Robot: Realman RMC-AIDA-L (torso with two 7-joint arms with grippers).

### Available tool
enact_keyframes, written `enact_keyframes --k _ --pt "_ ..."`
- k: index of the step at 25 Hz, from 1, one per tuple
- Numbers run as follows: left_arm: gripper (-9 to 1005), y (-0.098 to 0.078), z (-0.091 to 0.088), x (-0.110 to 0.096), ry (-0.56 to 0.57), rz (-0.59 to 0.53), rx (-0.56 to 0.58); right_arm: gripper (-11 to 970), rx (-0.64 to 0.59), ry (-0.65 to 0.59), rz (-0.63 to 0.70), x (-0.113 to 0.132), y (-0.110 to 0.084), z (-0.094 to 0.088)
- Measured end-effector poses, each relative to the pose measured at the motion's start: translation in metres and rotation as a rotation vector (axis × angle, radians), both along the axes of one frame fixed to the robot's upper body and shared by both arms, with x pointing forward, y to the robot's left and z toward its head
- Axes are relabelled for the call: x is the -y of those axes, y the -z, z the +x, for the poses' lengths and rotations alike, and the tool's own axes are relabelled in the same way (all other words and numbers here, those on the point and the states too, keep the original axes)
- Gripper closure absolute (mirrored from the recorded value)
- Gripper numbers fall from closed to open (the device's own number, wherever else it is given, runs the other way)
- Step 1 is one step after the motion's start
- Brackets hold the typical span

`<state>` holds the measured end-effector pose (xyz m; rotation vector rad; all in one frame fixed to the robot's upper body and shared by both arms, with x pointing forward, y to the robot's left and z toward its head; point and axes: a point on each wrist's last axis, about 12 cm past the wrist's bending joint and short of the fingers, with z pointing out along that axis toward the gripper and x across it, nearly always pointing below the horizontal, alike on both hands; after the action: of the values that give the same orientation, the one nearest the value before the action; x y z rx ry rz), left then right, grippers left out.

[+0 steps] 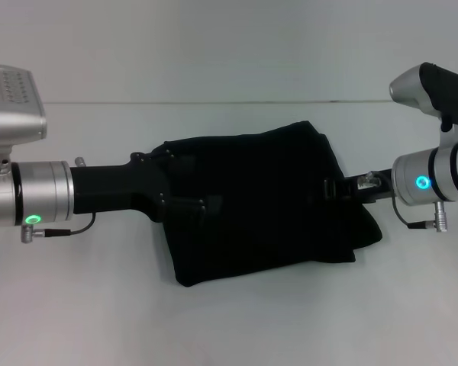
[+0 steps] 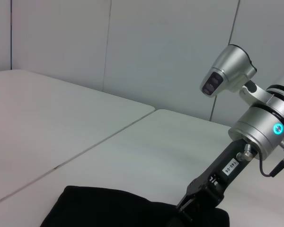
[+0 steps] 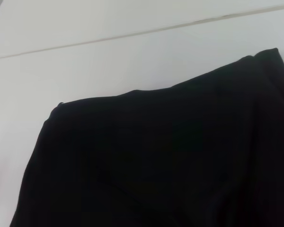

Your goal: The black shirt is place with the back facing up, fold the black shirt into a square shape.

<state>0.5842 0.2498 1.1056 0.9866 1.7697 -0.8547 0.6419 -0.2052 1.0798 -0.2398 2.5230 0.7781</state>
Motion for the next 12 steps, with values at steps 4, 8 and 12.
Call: enact_keyframes --k 4,8,12 --pt "44 0.0008 -0.0007 -0.0002 -0.001 -0.001 -0.002 880 0.003 0.005 -0.002 0.0025 0.001 -0.0007" --pt "44 0.0009 -0.0009 -0.0001 -0.001 -0.001 -0.002 874 0.005 0.005 -0.002 0.0028 0.0007 -0.0005" --pt "45 0.0011 -0.001 0.0001 -0.001 -0.002 -0.003 793 0.008 -0.006 -0.003 0.0021 -0.0001 -0.0005"
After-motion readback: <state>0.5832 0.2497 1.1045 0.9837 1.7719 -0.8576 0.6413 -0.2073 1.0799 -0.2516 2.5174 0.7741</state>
